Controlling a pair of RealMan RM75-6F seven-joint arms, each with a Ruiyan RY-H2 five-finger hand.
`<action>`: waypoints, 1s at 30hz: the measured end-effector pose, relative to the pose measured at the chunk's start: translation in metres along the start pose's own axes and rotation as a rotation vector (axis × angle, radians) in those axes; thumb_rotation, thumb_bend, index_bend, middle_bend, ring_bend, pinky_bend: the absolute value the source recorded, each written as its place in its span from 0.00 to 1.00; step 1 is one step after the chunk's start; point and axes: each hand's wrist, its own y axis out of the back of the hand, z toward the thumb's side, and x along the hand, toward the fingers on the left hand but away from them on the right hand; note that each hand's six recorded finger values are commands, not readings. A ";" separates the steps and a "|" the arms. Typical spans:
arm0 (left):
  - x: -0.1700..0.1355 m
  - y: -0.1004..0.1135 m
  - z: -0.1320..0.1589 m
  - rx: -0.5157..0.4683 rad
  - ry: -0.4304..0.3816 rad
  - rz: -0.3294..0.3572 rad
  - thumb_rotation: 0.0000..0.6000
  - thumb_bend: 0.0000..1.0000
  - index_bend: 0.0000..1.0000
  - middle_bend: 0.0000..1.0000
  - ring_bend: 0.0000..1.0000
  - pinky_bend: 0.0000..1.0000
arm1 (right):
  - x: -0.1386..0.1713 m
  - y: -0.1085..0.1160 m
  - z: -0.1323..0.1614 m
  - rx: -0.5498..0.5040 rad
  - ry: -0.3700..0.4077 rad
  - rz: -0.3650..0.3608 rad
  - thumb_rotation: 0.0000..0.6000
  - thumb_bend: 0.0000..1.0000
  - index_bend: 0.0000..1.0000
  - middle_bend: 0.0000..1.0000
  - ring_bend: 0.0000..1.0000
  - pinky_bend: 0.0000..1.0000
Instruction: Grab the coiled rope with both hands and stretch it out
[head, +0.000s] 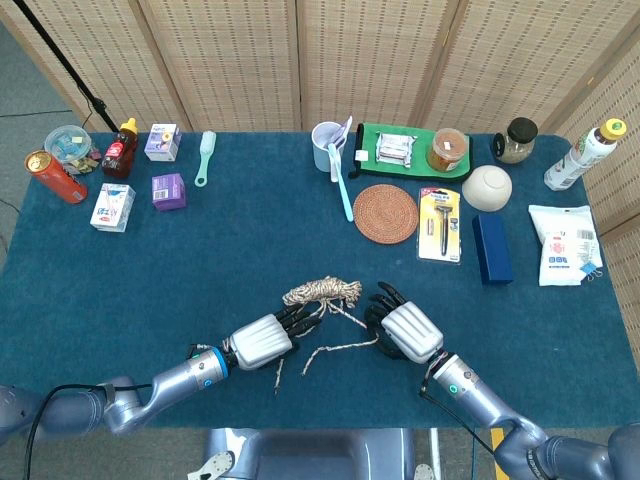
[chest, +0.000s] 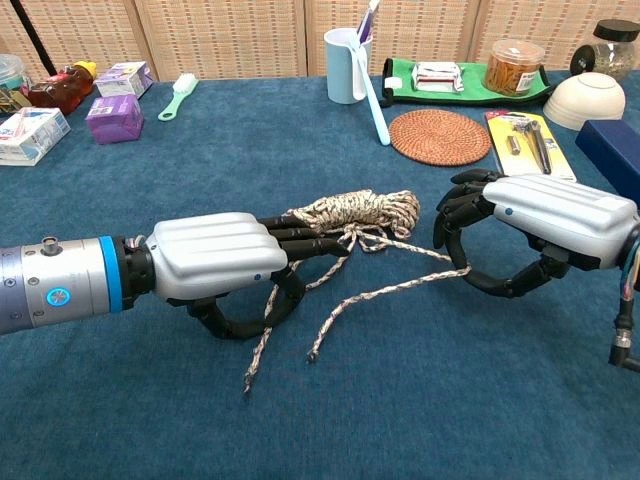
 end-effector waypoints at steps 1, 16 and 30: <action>-0.001 0.001 -0.001 -0.002 0.003 0.003 1.00 0.55 0.71 0.00 0.00 0.00 | 0.000 0.000 0.000 -0.002 0.000 0.001 1.00 0.46 0.67 0.37 0.20 0.00; -0.018 0.015 -0.023 -0.029 0.072 0.057 1.00 0.56 0.74 0.00 0.00 0.00 | 0.002 0.008 0.004 -0.019 0.014 -0.021 1.00 0.47 0.68 0.38 0.21 0.00; -0.052 0.038 -0.054 -0.042 0.168 0.122 1.00 0.56 0.75 0.02 0.00 0.00 | 0.002 0.031 0.003 -0.012 0.016 -0.095 1.00 0.47 0.69 0.39 0.22 0.00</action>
